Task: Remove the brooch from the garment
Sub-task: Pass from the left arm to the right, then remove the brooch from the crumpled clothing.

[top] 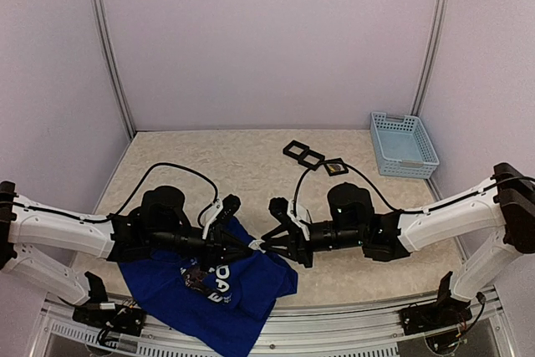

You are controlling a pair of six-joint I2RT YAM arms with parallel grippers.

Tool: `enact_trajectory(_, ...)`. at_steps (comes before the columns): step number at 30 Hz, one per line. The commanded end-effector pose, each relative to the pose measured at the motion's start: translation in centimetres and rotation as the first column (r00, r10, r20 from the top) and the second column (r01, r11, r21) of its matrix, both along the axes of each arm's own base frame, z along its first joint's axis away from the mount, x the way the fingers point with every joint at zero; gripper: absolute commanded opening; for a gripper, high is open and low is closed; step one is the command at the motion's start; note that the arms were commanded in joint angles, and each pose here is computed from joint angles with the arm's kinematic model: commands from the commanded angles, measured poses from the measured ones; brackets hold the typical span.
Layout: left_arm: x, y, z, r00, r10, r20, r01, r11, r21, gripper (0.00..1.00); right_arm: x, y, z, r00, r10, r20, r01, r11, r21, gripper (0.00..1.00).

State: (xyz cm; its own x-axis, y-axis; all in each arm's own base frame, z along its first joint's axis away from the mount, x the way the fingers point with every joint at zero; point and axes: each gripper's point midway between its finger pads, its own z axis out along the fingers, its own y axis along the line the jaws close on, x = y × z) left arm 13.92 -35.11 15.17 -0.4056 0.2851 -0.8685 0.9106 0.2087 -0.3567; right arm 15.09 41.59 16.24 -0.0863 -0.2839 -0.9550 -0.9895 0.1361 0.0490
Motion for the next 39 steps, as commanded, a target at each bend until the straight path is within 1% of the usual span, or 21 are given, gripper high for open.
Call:
enact_trajectory(1, 0.0, -0.1, 1.4, 1.000, -0.006, 0.018, 0.006, 0.999, -0.038, 0.00, 0.0, 0.6, -0.2, 1.000, 0.021, -0.018, -0.022, 1.000, -0.013, 0.16)
enact_trajectory(4, 0.0, -0.2, 1.3, 1.000, -0.008, 0.016, 0.008, 0.999, -0.037, 0.00, 0.0, 0.7, -0.3, 0.999, 0.028, -0.020, -0.028, 0.999, -0.017, 0.09)
enact_trajectory(6, 0.1, -0.1, 1.3, 1.000, -0.004, 0.016, 0.005, 0.999, -0.037, 0.00, -0.1, 0.8, -0.4, 0.999, 0.035, -0.020, -0.036, 0.999, -0.022, 0.01)
enact_trajectory(9, 0.1, -0.2, 1.3, 1.000, 0.000, 0.017, 0.001, 0.999, -0.035, 0.00, -0.1, 0.8, -0.5, 0.999, 0.034, -0.022, -0.034, 0.999, -0.026, 0.00)
enact_trajectory(10, 0.2, -0.1, 1.3, 1.000, 0.006, 0.018, -0.006, 0.999, -0.032, 0.04, -0.1, 0.7, -0.5, 0.999, 0.031, -0.021, -0.031, 0.999, -0.027, 0.00)
enact_trajectory(11, 0.4, -0.1, 1.3, 1.000, 0.016, 0.019, -0.015, 1.000, -0.027, 0.16, 0.0, 0.6, -0.5, 0.999, 0.025, -0.021, -0.025, 0.999, -0.029, 0.00)
enact_trajectory(13, 0.7, 0.1, 1.1, 0.999, 0.040, 0.025, -0.039, 0.999, -0.017, 0.51, 0.2, 0.6, -0.5, 1.000, 0.016, -0.018, -0.017, 0.999, -0.031, 0.00)
enact_trajectory(14, 0.9, 0.1, 1.1, 0.998, 0.049, 0.033, -0.049, 0.999, -0.012, 0.67, 0.2, 0.5, -0.5, 1.000, 0.014, -0.016, -0.014, 0.999, -0.030, 0.00)
enact_trajectory(15, 0.9, 0.1, 1.1, 0.997, 0.059, 0.042, -0.059, 0.998, -0.008, 0.77, 0.3, 0.5, -0.5, 1.000, 0.010, -0.015, -0.011, 1.000, -0.029, 0.00)
enact_trajectory(17, 1.1, 0.2, 1.1, 0.995, 0.080, 0.064, -0.080, 0.997, 0.002, 0.89, 0.3, 0.5, -0.4, 1.000, 0.008, -0.012, -0.008, 1.000, -0.028, 0.00)
enact_trajectory(18, 1.1, 0.2, 1.0, 0.993, 0.088, 0.073, -0.088, 0.996, 0.007, 0.96, 0.3, 0.4, -0.4, 1.000, 0.005, -0.011, -0.006, 1.000, -0.028, 0.00)
enact_trajectory(19, 1.2, 0.2, 1.0, 0.992, 0.096, 0.083, -0.097, 0.995, 0.012, 0.98, 0.3, 0.4, -0.4, 1.000, 0.004, -0.010, -0.004, 1.000, -0.028, 0.00)
enact_trajectory(21, 1.3, 0.2, 1.0, 0.990, 0.105, 0.097, -0.108, 0.994, 0.020, 0.99, 0.4, 0.4, -0.4, 1.000, -0.003, -0.009, 0.003, 1.000, -0.030, 0.00)
enact_trajectory(23, 1.7, 0.3, 0.5, 0.984, 0.136, 0.114, -0.143, 0.988, 0.052, 0.99, 0.5, 0.3, -0.3, 1.000, 0.002, 0.021, -0.001, 0.999, -0.033, 0.00)
enact_trajectory(26, 2.3, 0.1, 0.0, 0.975, 0.170, 0.142, -0.185, 0.978, 0.098, 0.98, 0.5, 0.2, -0.2, 1.000, -0.001, 0.024, 0.002, 0.999, -0.032, 0.00)
enact_trajectory(28, 2.5, -0.2, -0.5, 0.973, 0.178, 0.149, -0.197, 0.973, 0.122, 0.90, 0.6, 0.2, -0.1, 1.000, -0.005, 0.027, 0.006, 1.000, -0.030, 0.00)
enact_trajectory(32, 2.5, -0.6, -1.4, 0.975, 0.169, 0.146, -0.191, 0.969, 0.155, 0.57, 0.7, 0.1, -0.1, 0.999, -0.010, 0.033, 0.011, 0.999, -0.030, 0.00)
enact_trajectory(33, 2.3, -0.7, -1.4, 0.975, 0.164, 0.147, -0.187, 0.970, 0.156, 0.51, 0.7, 0.1, -0.1, 0.999, -0.011, 0.032, 0.012, 0.999, -0.031, 0.00)
enact_trajectory(35, 2.2, -0.8, -1.4, 0.976, 0.157, 0.150, -0.181, 0.971, 0.156, 0.42, 0.7, 0.1, -0.1, 0.999, -0.013, 0.034, 0.014, 0.999, -0.033, 0.00)
enact_trajectory(36, 2.2, -0.8, -1.4, 0.976, 0.158, 0.153, -0.182, 0.971, 0.157, 0.40, 0.7, 0.1, -0.1, 0.999, -0.015, 0.036, 0.016, 0.999, -0.033, 0.00)
enact_trajectory(39, 2.4, -0.6, -1.3, 0.972, 0.173, 0.161, -0.199, 0.967, 0.159, 0.40, 0.8, 0.0, 0.0, 0.999, -0.020, 0.039, 0.021, 0.999, -0.032, 0.00)
